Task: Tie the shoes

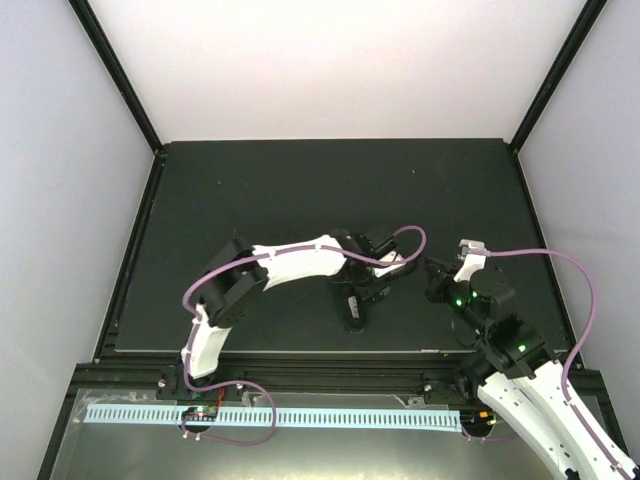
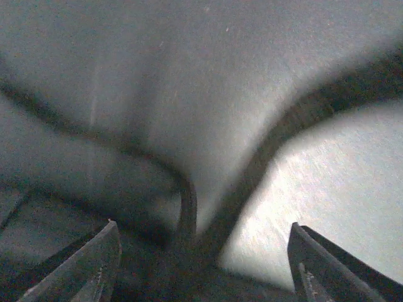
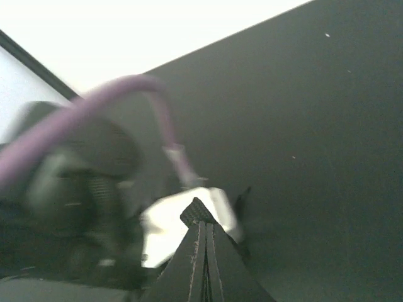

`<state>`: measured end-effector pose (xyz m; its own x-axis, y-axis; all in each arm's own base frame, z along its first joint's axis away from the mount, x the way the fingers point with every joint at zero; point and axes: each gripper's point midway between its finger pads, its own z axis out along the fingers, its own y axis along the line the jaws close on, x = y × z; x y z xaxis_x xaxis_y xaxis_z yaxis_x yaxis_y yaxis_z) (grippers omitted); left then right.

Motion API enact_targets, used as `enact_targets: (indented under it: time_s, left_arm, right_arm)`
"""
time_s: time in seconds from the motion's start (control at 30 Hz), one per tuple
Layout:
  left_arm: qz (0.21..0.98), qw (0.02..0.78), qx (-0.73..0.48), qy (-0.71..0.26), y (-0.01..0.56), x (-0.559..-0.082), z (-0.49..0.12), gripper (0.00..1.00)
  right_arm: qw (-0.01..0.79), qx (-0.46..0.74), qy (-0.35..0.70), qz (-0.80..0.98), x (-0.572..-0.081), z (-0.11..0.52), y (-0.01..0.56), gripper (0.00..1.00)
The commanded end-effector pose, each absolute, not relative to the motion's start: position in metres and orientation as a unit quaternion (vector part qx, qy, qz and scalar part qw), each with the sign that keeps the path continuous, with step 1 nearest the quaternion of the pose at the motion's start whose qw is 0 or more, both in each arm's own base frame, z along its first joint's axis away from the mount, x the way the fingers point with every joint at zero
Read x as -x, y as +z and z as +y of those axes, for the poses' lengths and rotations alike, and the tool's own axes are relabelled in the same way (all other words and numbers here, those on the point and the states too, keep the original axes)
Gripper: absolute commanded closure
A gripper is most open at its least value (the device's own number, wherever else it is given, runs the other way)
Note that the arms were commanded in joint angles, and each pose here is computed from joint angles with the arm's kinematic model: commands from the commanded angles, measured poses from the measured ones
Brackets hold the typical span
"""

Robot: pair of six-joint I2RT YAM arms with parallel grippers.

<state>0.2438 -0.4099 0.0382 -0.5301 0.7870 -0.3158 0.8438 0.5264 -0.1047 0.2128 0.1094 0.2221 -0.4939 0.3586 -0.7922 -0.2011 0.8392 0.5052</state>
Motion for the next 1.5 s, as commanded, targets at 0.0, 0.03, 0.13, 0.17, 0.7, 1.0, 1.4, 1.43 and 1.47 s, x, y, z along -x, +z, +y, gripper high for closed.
enact_targets:
  time_s: [0.0,0.03,0.13,0.17,0.7,1.0,1.4,1.43,1.47]
  left_arm:
    - [0.861,0.200,-0.438,-0.167,0.102,-0.245,-0.399,0.20]
    - [0.857,0.215,-0.431,-0.183,0.116,-0.243,-0.397,0.18]
    - [0.857,0.241,-0.406,-0.205,0.145,-0.240,-0.387,0.13]
    - [0.862,0.244,-0.393,-0.206,0.149,-0.239,-0.382,0.12]
    - [0.965,0.146,-0.138,-0.171,0.065,-0.212,-0.320,0.12]
    - [0.964,0.141,-0.137,-0.179,0.039,-0.217,-0.321,0.17]
    - [0.965,0.163,-0.115,-0.170,0.036,-0.234,-0.296,0.71]
    - [0.966,0.165,-0.112,-0.167,0.036,-0.235,-0.290,0.71]
    - [0.966,0.165,-0.108,-0.166,0.036,-0.235,-0.285,0.71]
  right_arm:
    - [0.501,-0.067,0.239,0.829,-0.216,0.095,0.220,0.98]
    - [0.499,-0.063,0.244,0.829,-0.215,0.098,0.220,0.99]
    - [0.483,-0.054,0.252,0.837,-0.215,0.105,0.212,0.99]
    - [0.476,-0.053,0.252,0.841,-0.215,0.106,0.208,0.98]
    - [0.453,-0.050,0.248,0.855,-0.215,0.110,0.189,0.98]
    - [0.446,-0.049,0.249,0.859,-0.216,0.112,0.184,0.98]
    - [0.413,-0.030,0.245,0.876,-0.212,0.118,0.169,0.98]
    - [0.408,-0.027,0.247,0.879,-0.210,0.119,0.168,0.98]
    - [0.397,-0.023,0.248,0.883,-0.206,0.120,0.166,0.98]
